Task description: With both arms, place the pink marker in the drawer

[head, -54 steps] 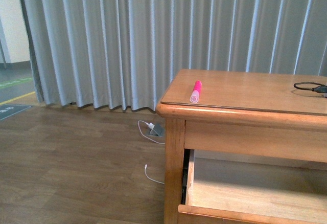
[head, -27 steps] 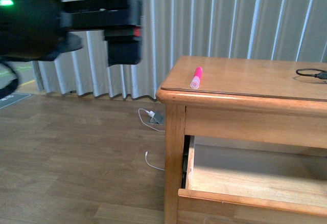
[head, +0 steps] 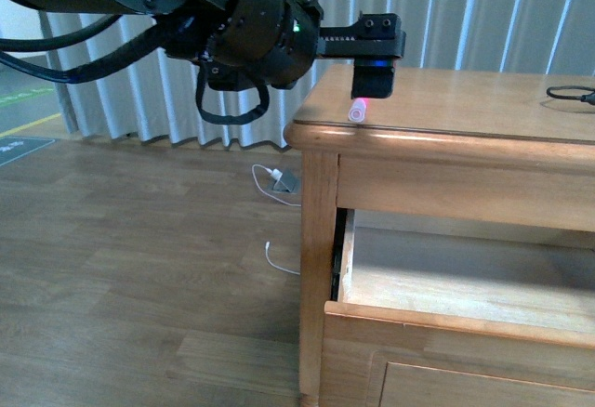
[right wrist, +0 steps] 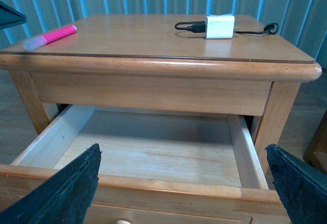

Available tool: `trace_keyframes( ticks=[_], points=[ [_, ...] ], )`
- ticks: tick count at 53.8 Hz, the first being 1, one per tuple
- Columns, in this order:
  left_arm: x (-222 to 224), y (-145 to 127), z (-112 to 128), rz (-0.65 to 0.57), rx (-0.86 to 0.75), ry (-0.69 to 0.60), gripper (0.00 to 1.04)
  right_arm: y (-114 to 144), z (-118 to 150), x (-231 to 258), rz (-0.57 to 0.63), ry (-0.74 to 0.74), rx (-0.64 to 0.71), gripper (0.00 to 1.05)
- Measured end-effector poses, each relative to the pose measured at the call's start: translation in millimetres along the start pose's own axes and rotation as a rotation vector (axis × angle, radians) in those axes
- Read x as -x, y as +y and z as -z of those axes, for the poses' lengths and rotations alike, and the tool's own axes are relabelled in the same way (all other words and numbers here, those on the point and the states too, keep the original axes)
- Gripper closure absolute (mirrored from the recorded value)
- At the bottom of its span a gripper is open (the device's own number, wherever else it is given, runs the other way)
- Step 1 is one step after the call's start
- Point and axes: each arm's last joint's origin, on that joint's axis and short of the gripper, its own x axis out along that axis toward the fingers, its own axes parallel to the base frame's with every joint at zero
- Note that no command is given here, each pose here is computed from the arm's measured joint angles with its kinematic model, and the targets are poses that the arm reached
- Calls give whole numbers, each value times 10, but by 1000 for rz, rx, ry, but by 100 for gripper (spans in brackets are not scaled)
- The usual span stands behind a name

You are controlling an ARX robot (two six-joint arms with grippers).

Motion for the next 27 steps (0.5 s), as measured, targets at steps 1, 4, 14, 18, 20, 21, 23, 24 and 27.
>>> trace_keyframes(
  ticks=[1, 4, 14, 18, 20, 21, 23, 24, 27],
  points=[
    [-12, -6, 2, -1, -1, 4, 6, 0, 0, 0, 0, 0, 0, 8],
    [-82, -42, -2, 0, -3, 12, 6, 0, 0, 0, 0, 0, 0, 8],
    [-235, -148, 29, 24, -13, 44, 6, 0, 0, 0, 0, 0, 0, 8],
    [-263, -183, 46, 38, -32, 68, 6, 0, 0, 0, 0, 0, 0, 8],
    [-267, -187, 38, 39, -33, 70, 6, 0, 0, 0, 0, 0, 0, 8],
    [-269, -188, 36, 40, -35, 72, 6, 0, 0, 0, 0, 0, 0, 8],
    [-276, -192, 37, 40, -37, 77, 6, 0, 0, 0, 0, 0, 0, 8],
    [-281, -197, 35, 41, -39, 77, 6, 0, 0, 0, 0, 0, 0, 8],
    [-290, -203, 34, 46, -46, 81, 6, 0, 0, 0, 0, 0, 0, 8]
  ],
)
